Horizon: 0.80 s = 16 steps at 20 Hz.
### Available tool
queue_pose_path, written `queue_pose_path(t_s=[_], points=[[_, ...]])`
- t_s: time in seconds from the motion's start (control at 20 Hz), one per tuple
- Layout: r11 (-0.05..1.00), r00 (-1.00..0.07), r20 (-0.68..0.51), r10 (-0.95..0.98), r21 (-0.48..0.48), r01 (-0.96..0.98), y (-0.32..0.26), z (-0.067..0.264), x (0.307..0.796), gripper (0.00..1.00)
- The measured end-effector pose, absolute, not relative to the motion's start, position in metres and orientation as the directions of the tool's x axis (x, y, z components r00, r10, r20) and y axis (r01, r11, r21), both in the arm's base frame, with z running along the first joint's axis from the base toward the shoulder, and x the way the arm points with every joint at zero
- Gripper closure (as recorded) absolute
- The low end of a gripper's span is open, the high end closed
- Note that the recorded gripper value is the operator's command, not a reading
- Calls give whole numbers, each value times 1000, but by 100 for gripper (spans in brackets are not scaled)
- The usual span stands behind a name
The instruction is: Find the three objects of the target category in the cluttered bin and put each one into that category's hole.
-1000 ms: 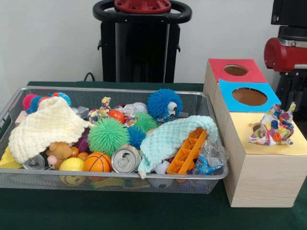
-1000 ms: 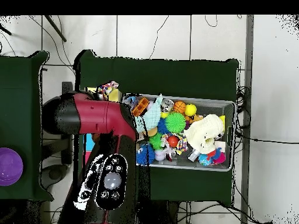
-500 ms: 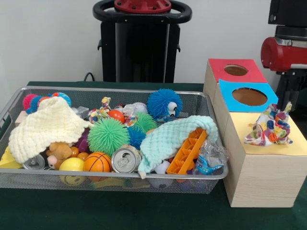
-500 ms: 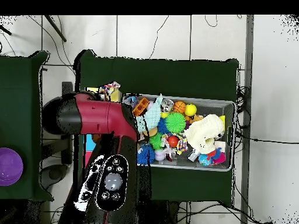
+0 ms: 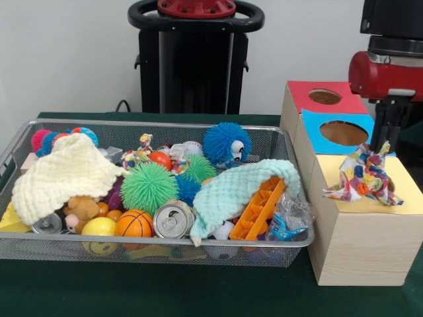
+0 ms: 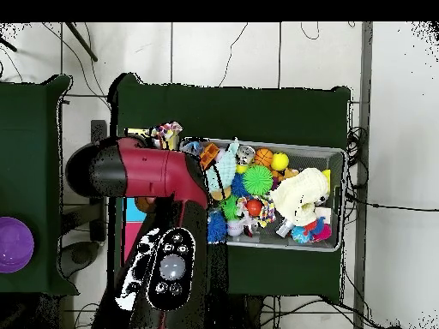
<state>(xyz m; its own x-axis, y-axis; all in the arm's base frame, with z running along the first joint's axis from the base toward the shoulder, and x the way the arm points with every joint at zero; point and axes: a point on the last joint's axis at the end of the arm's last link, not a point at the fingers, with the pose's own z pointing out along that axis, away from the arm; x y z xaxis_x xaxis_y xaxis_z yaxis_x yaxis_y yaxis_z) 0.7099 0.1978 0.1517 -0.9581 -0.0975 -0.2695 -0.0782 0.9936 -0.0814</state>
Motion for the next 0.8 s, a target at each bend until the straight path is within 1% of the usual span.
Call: queue_pose_path(t_s=[0.4,0.8], points=[[996,-965,-256,-63,-82,-43,173,146,708,100],[996,-974,-223,-37,-85,-18,156,129,690,100]])
